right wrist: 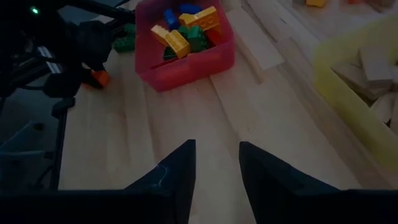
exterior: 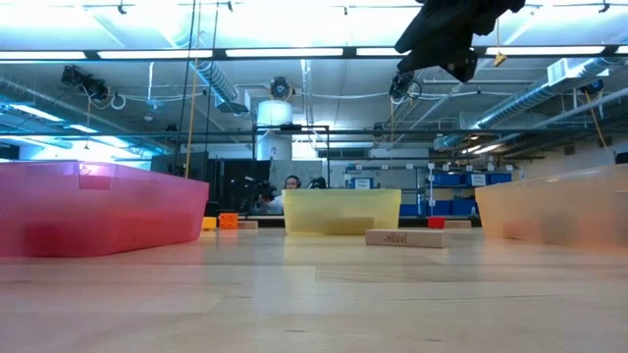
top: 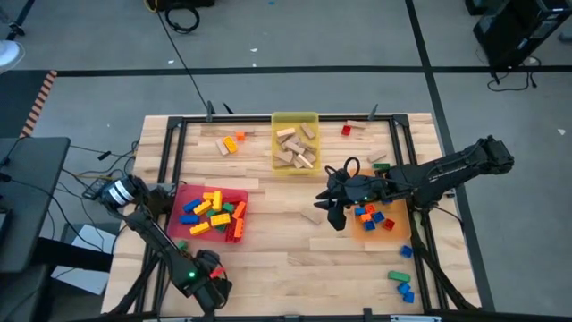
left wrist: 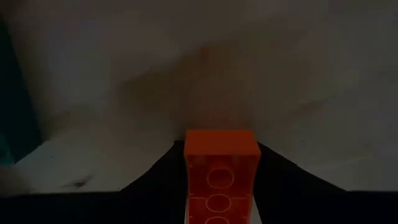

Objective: Sort blocks by size
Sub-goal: Put the 3 stud orange game piece into the pink bin, then put the wooden block into the yellow bin

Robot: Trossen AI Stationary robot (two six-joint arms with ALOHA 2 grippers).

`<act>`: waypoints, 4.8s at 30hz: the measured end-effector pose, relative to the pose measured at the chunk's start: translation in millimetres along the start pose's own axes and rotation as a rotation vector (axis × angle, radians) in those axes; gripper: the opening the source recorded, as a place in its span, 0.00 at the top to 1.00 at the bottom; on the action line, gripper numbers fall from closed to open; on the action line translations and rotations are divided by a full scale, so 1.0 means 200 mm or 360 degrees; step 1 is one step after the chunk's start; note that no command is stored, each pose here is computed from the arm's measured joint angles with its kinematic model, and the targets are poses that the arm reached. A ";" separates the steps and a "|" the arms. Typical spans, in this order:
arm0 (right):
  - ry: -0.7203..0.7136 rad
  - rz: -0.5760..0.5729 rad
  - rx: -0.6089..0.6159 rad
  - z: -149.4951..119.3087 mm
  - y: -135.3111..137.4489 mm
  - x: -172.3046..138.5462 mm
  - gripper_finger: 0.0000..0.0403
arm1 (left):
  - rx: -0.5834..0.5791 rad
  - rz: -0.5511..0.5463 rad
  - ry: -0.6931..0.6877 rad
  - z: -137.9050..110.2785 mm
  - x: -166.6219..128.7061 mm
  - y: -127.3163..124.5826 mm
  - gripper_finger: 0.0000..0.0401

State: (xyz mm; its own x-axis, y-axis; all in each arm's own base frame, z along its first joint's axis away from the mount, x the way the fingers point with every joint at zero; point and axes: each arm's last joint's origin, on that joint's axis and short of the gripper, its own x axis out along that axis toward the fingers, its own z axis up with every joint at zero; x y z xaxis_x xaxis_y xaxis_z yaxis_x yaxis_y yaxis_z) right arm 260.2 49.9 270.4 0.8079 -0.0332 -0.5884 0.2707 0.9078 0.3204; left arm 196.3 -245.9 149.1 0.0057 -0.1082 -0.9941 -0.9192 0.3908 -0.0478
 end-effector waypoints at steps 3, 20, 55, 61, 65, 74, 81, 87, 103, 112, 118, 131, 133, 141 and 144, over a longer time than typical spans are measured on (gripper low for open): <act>0.0000 0.0000 -0.0028 0.00 0.00 0.00 0.66 | -0.0058 -0.0089 -0.0126 0.00 -0.06 -0.02 0.65; 0.0034 0.0062 -0.0176 0.00 0.01 0.00 0.66 | -0.0295 -0.0296 -0.0590 0.55 -0.65 0.09 0.65; -0.0073 -0.0204 0.0569 0.10 -0.22 0.03 0.66 | 0.0772 -0.0102 -0.0376 0.98 -0.57 0.28 0.21; 0.0116 -0.0199 0.0607 0.04 -0.19 0.02 0.66 | 0.0989 -0.0293 -0.0591 1.02 -0.77 0.19 0.20; 0.0285 -0.0252 0.0571 -0.04 -0.16 0.00 0.67 | 0.1172 -0.0425 -0.0857 1.07 -0.86 0.12 0.20; 0.0387 -0.0315 0.0449 -0.18 -0.03 -0.19 0.67 | 0.1570 -0.0541 -0.1043 1.21 -0.83 -0.23 0.20; 0.0293 -0.0240 0.0483 -0.23 0.01 -0.40 0.67 | 0.1986 -0.0410 -0.1002 1.36 -0.70 -0.54 0.20; 0.0218 -0.0169 0.0517 -0.25 0.04 -0.48 0.67 | 0.2258 -0.0342 -0.0935 1.50 -0.51 -0.74 0.20; 0.0245 -0.0194 0.0565 -0.29 0.09 -0.45 0.68 | 0.2349 -0.0419 -0.0628 1.65 -0.15 -0.83 0.24; 0.0205 -0.0217 0.0566 -0.29 0.09 -0.45 0.68 | 0.2316 -0.0226 -0.0689 1.65 -0.13 -0.83 0.59; 0.0194 -0.0222 0.0555 -0.29 0.09 -0.45 0.68 | 0.2251 -0.0210 -0.0642 1.65 -0.15 -0.82 0.76; 0.0206 -0.0213 0.0353 -0.29 0.08 -0.45 0.68 | 0.1910 -0.0410 -0.0649 1.64 -0.58 -0.81 0.76; 0.0209 -0.0209 0.0309 -0.29 0.08 -0.45 0.68 | 0.1886 -0.0455 -0.0739 1.66 -0.69 -0.81 0.76; 0.0228 -0.0197 0.0213 -0.29 0.08 -0.45 0.68 | 0.1637 -0.0383 -0.0951 1.89 -1.00 -0.65 0.76; 0.0230 -0.0196 0.0209 -0.29 0.08 -0.45 0.68 | 0.1504 -0.0363 -0.0977 2.04 -1.03 -0.56 0.76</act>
State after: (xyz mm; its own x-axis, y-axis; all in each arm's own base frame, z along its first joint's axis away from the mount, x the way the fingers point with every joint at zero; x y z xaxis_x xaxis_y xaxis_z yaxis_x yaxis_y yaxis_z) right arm 161.7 92.2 285.7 0.6838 -0.0713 -0.7262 0.4358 0.8382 0.3280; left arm 457.5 105.1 320.1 0.5633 0.0978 -0.8204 -0.2112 0.9770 -0.0286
